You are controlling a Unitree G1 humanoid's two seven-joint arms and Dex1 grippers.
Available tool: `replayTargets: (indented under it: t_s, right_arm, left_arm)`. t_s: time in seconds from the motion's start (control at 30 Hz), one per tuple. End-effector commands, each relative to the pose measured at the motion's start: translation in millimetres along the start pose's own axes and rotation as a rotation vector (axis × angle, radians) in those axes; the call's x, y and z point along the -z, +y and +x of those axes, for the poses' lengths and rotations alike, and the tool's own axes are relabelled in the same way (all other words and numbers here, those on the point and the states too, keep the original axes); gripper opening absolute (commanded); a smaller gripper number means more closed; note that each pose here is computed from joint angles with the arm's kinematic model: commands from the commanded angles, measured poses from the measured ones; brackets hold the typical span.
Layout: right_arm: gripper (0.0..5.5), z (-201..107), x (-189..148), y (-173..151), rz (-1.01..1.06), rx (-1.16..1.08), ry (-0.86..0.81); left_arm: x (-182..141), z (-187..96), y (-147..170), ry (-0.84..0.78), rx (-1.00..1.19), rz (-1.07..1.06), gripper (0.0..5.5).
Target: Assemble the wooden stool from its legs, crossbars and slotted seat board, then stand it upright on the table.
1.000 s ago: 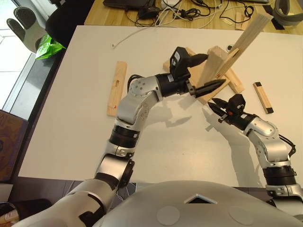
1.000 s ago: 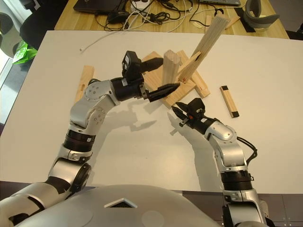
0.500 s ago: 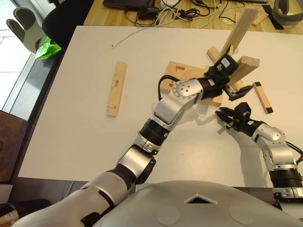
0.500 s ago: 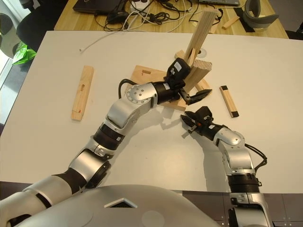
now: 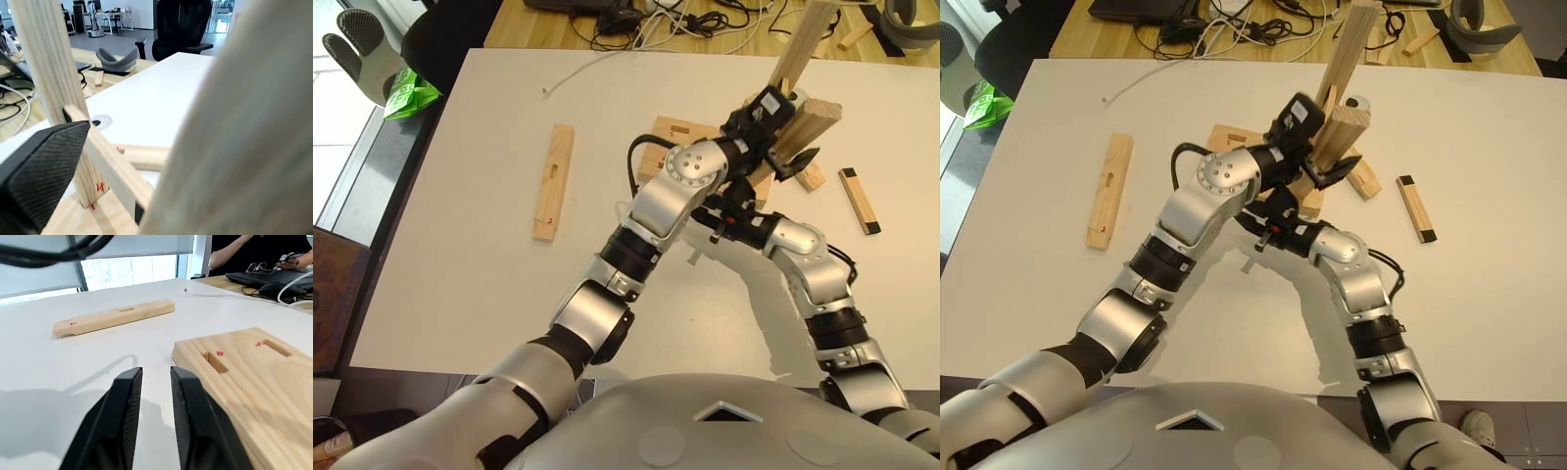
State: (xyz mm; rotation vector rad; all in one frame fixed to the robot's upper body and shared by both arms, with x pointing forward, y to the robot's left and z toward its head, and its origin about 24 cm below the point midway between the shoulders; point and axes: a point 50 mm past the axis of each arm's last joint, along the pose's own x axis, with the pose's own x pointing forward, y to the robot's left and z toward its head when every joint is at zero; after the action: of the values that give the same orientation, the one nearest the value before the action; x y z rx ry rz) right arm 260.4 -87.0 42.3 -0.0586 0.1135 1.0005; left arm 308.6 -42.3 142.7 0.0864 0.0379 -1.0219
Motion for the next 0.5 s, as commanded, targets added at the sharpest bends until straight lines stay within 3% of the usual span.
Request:
replayTargets:
  t_s: [0.03,0.23,0.37,0.5]
  right_arm:
    - [1.06,22,-7,-4,-0.065,0.017,-0.032]
    - [1.06,47,-26,-7,-0.106,0.087,-0.111]
    - [1.06,73,-34,3,-0.247,0.261,-0.168]
    - [1.06,45,-30,-28,-0.376,0.521,-0.087]
  left_arm:
    - [-110,19,-48,-0.266,0.201,0.151,4.94]
    - [-121,-9,-15,-0.289,0.132,0.283,4.94]
    - [-137,-45,20,-0.378,0.020,0.274,4.94]
    - [-127,-69,46,-0.392,-0.094,0.206,4.94]
